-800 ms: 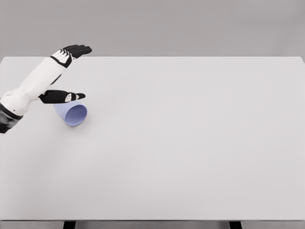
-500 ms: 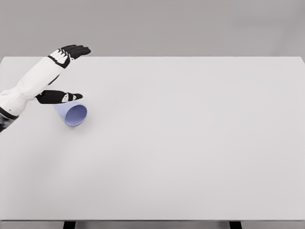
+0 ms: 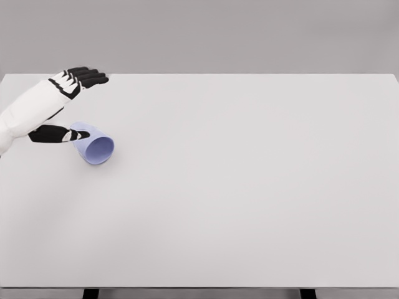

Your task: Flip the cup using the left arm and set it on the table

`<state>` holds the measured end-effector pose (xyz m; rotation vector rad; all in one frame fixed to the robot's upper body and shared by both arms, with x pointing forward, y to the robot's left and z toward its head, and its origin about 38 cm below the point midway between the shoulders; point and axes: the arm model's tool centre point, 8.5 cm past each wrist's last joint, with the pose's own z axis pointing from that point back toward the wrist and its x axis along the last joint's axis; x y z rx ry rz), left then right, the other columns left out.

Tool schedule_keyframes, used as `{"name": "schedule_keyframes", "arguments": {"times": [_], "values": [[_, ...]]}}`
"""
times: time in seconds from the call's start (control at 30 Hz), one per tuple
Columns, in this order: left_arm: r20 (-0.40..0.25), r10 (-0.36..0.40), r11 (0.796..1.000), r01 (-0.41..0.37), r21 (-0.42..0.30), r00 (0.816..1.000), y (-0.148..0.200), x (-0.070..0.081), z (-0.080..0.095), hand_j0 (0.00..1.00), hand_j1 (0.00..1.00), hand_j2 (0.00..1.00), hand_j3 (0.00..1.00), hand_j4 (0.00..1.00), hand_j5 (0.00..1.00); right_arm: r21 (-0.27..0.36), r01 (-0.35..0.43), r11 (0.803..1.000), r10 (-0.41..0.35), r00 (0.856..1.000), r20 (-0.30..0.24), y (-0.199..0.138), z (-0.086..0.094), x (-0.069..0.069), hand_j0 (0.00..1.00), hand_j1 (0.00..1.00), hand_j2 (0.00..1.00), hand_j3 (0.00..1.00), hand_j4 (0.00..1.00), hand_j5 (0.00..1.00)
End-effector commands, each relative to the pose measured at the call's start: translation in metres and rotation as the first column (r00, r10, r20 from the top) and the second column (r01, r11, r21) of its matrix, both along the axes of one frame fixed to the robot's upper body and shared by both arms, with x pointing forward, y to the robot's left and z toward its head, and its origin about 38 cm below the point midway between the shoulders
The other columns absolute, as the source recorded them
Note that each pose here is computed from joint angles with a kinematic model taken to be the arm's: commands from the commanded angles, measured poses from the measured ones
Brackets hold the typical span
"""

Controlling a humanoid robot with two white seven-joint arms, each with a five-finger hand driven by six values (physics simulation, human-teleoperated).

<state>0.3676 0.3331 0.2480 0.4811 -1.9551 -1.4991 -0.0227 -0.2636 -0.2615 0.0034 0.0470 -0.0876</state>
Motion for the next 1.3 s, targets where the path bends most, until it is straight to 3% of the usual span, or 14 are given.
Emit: {"name": "schedule_keyframes", "arguments": {"times": [0.0, 0.13, 0.2, 0.37, 0.6, 0.77, 0.87, 1.0, 1.27], "values": [[-0.002, 0.012, 0.998, -0.011, 0.060, 1.000, 0.013, -0.003, 0.009, 1.00, 1.00, 1.00, 1.00, 1.00, 1.00, 0.000, 0.000, 1.000, 0.000, 1.000, -0.001, 0.000, 0.000, 0.000, 1.00, 1.00, 1.00, 1.00, 1.00, 1.00], [-0.093, 0.035, 0.992, -0.023, 0.127, 0.995, 0.022, -0.001, -0.016, 1.00, 1.00, 1.00, 1.00, 1.00, 1.00, 0.000, 0.000, 1.000, 0.000, 1.000, -0.001, 0.000, 0.000, 0.000, 1.00, 1.00, 1.00, 1.00, 1.00, 1.00], [-0.141, 0.062, 0.981, -0.035, 0.189, 0.988, 0.030, 0.002, -0.021, 1.00, 1.00, 1.00, 1.00, 1.00, 1.00, 0.000, 0.000, 1.000, 0.000, 1.000, -0.001, 0.000, 0.000, 0.000, 1.00, 1.00, 1.00, 1.00, 1.00, 1.00], [-0.178, 0.101, 0.948, -0.041, 0.315, 0.979, 0.043, 0.008, -0.028, 1.00, 1.00, 1.00, 1.00, 1.00, 1.00, 0.000, 0.000, 1.000, 0.000, 1.000, -0.001, 0.000, 0.000, 0.000, 1.00, 1.00, 1.00, 1.00, 1.00, 1.00], [-0.213, 0.065, 0.950, 0.005, 0.312, 0.975, 0.033, 0.006, -0.041, 1.00, 1.00, 1.00, 1.00, 1.00, 1.00, 0.000, 0.000, 1.000, 0.000, 1.000, -0.001, 0.000, 0.000, 0.000, 1.00, 1.00, 1.00, 1.00, 1.00, 1.00], [-0.260, 0.084, 0.966, -0.015, 0.257, 0.962, 0.035, 0.011, -0.051, 1.00, 1.00, 1.00, 1.00, 1.00, 1.00, 0.000, 0.000, 1.000, 0.000, 1.000, -0.001, 0.000, 0.000, 0.000, 1.00, 1.00, 1.00, 1.00, 1.00, 1.00], [-0.304, 0.110, 0.974, -0.042, 0.222, 0.946, 0.042, 0.026, -0.058, 1.00, 1.00, 1.00, 1.00, 1.00, 1.00, 0.000, 0.000, 1.000, 0.000, 1.000, 0.001, 0.000, 0.000, 0.000, 1.00, 1.00, 1.00, 1.00, 1.00, 1.00], [-0.338, 0.176, 0.969, -0.103, 0.223, 0.925, 0.043, 0.036, -0.065, 1.00, 1.00, 1.00, 1.00, 1.00, 1.00, 0.000, 0.000, 1.000, 0.000, 1.000, -0.001, 0.000, 0.000, 0.000, 1.00, 1.00, 1.00, 1.00, 1.00, 1.00], [-0.346, 0.192, 0.967, -0.116, 0.229, 0.918, 0.047, 0.037, -0.068, 1.00, 1.00, 1.00, 1.00, 1.00, 1.00, 0.000, 0.000, 1.000, 0.000, 1.000, -0.001, 0.000, 0.000, 0.000, 1.00, 1.00, 1.00, 1.00, 1.00, 1.00]]}}
